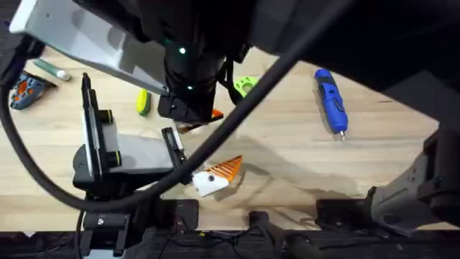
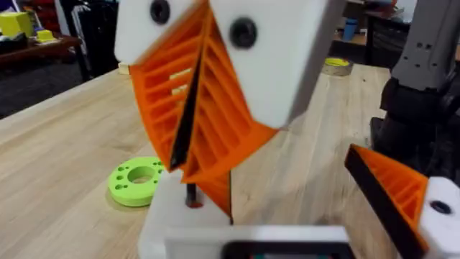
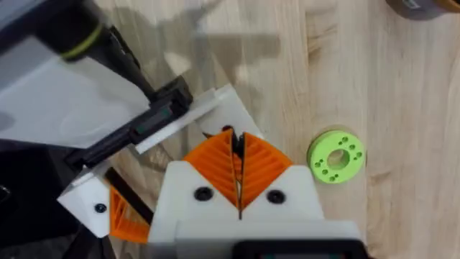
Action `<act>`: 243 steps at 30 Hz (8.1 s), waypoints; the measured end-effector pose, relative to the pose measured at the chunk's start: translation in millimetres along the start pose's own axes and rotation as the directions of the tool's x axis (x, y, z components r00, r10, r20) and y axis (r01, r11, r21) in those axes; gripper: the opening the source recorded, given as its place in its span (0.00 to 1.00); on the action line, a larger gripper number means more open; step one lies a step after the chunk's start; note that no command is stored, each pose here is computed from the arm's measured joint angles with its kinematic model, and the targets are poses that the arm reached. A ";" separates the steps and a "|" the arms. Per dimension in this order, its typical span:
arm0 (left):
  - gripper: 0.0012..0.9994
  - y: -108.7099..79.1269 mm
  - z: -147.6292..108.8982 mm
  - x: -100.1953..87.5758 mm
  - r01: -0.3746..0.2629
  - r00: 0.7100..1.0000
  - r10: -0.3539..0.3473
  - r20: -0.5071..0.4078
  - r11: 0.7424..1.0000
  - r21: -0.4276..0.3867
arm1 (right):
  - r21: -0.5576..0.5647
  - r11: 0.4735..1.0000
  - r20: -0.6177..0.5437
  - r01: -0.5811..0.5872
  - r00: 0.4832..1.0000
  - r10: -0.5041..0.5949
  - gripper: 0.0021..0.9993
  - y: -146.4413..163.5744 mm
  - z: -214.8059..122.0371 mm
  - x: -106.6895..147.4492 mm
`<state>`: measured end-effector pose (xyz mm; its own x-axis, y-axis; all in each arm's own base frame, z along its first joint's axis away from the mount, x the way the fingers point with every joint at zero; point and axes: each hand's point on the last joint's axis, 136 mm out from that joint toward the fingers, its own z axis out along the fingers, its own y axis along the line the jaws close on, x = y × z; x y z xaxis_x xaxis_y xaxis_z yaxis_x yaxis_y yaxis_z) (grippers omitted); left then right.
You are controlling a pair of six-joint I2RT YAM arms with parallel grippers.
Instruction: Pick up the gripper from the table and insert it into the empty holder that is missing its gripper. Then pick up a screw, insert it into the mounting hole, and use the screwdriver to tighten it. Finally, clean up the table by picking up the vegetable and placing it into the bucket.
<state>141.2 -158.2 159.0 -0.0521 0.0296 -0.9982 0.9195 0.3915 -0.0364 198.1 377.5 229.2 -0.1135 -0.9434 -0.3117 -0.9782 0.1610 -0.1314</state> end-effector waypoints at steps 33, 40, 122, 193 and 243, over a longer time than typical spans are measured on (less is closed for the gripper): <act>0.99 -0.1 0.0 -0.1 -0.003 1.000 0.003 0.000 1.000 0.000 | -0.032 0.999 0.013 -0.004 1.000 0.004 0.00 5.5 -0.2 -2.2; 0.99 -0.1 0.0 -0.1 -0.004 1.000 0.004 0.000 1.000 0.000 | -0.023 1.000 0.030 -0.004 1.000 0.004 0.00 3.4 -0.3 -6.6; 0.99 -0.1 0.0 -0.1 -0.004 1.000 0.004 0.000 1.000 0.000 | -0.023 1.000 0.016 -0.016 1.000 0.017 0.00 3.7 0.0 -3.5; 0.99 -1.1 0.1 0.9 0.028 1.000 -0.028 -0.003 1.000 0.008 | -0.041 0.998 -0.016 -0.046 0.999 0.045 0.00 8.0 17.0 3.9; 0.99 -1.9 0.1 0.7 0.006 1.000 -0.006 -0.002 1.000 0.012 | 0.249 0.533 0.165 -0.809 0.578 0.799 0.91 -99.5 -65.0 179.6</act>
<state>139.5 -159.0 158.3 -0.0586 0.0287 -0.9979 0.9239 0.3803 -0.0433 263.8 173.2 247.5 -0.8187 -0.3684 -0.4406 -0.3863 0.9209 -0.0522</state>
